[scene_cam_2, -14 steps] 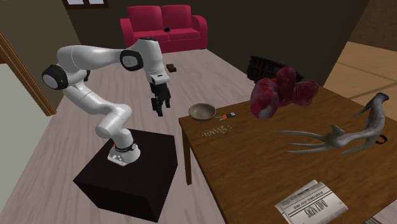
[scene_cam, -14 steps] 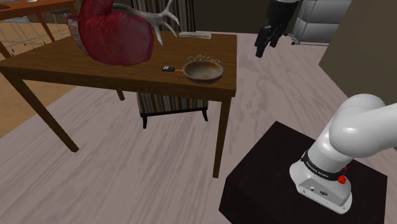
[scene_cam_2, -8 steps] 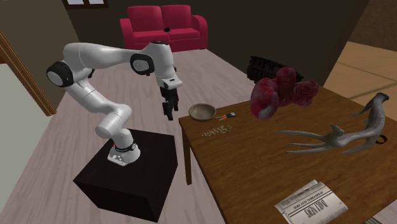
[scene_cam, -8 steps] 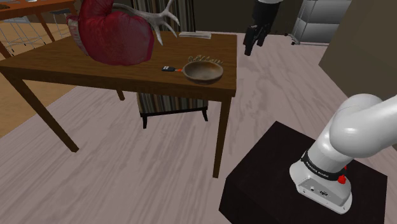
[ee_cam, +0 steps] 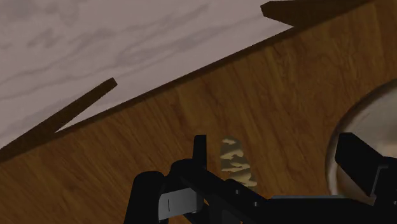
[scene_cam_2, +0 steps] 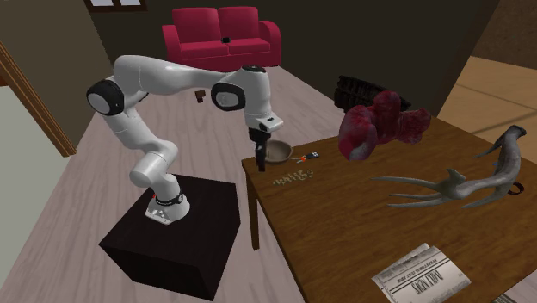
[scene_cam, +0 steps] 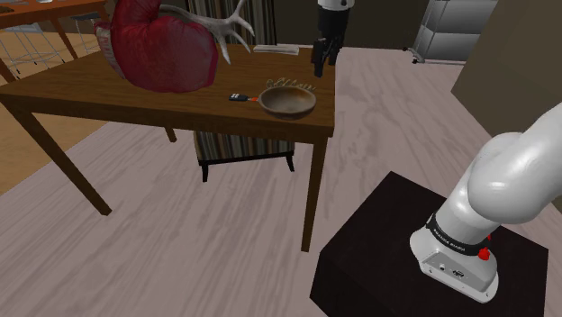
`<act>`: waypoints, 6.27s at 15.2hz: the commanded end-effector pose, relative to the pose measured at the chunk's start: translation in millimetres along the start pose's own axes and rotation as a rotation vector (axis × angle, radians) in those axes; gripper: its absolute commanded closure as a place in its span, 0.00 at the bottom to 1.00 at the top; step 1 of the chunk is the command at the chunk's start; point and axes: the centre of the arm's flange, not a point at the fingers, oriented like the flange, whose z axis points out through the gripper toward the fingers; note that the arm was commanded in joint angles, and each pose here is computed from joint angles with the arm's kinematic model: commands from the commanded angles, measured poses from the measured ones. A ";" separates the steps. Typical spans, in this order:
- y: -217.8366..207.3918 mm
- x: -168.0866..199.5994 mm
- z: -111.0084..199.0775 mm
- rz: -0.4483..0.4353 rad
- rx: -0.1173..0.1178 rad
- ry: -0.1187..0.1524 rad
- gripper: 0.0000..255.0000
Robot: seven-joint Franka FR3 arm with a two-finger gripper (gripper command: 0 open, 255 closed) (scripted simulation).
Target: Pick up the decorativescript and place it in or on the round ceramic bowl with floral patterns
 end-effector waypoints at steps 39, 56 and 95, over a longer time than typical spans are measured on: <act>10.7 108.1 47.7 -0.141 0.062 -0.039 1.00; 17.3 113.8 -41.3 -0.141 0.062 -0.039 1.00; -129.5 33.0 12.9 -0.141 0.062 -0.039 0.00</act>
